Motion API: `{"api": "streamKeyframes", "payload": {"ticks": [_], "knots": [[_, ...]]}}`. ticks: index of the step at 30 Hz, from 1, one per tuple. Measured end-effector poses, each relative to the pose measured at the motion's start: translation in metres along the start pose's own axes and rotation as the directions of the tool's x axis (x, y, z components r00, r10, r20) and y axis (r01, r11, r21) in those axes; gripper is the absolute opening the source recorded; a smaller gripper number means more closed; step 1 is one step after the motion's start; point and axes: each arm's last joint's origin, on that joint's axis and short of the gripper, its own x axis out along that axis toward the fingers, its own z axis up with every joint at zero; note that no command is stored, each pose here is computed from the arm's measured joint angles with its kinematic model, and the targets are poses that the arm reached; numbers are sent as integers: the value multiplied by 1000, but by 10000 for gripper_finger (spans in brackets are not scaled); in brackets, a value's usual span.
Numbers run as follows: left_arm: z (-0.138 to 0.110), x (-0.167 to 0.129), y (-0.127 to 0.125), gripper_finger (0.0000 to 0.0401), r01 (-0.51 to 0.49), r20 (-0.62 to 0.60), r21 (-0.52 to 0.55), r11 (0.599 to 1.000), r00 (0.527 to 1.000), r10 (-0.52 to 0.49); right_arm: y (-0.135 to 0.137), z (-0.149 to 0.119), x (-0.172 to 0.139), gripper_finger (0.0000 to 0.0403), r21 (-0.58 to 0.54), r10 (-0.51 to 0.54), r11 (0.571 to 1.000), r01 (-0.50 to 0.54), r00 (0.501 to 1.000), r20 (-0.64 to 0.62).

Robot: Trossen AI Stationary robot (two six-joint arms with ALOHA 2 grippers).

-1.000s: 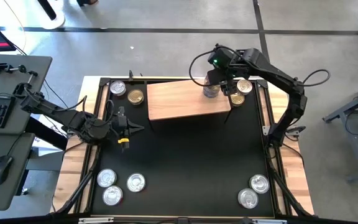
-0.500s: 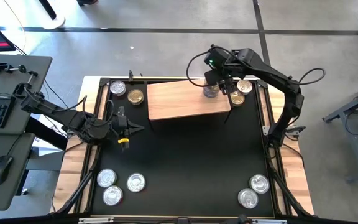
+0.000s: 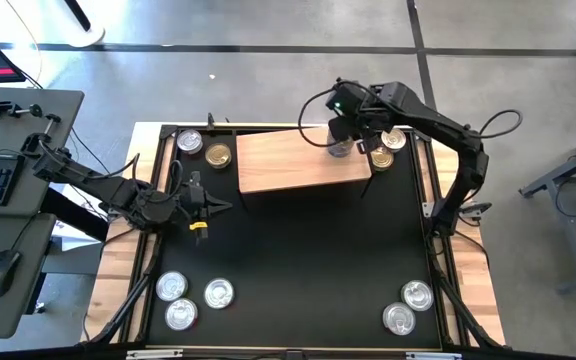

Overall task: Stack canned seafood by type on shelf
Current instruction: Stack the blue and pink tuna can on top of the blue and pink tuna can on the shelf

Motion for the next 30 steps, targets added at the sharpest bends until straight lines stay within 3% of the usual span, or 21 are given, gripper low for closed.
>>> {"api": "streamKeyframes", "payload": {"ticks": [5,10,15,20,30], "knots": [[0,0,0,0,0,0,16,1000,1000,0,8,7,-8,179,15,-26,1000,26,999,-19],[0,0,0,0,-6,2,17,1000,1000,6,15,14,-18,177,77,-121,989,128,988,-92],[1,0,1,0,-45,14,16,999,999,45,23,25,-26,177,177,-220,954,243,966,-139],[1,0,2,0,-62,19,17,998,998,62,32,27,-9,177,278,-276,895,349,923,-269],[1,0,2,0,-66,18,68,996,998,65,69,59,12,177,180,-417,857,484,854,-309]]}}
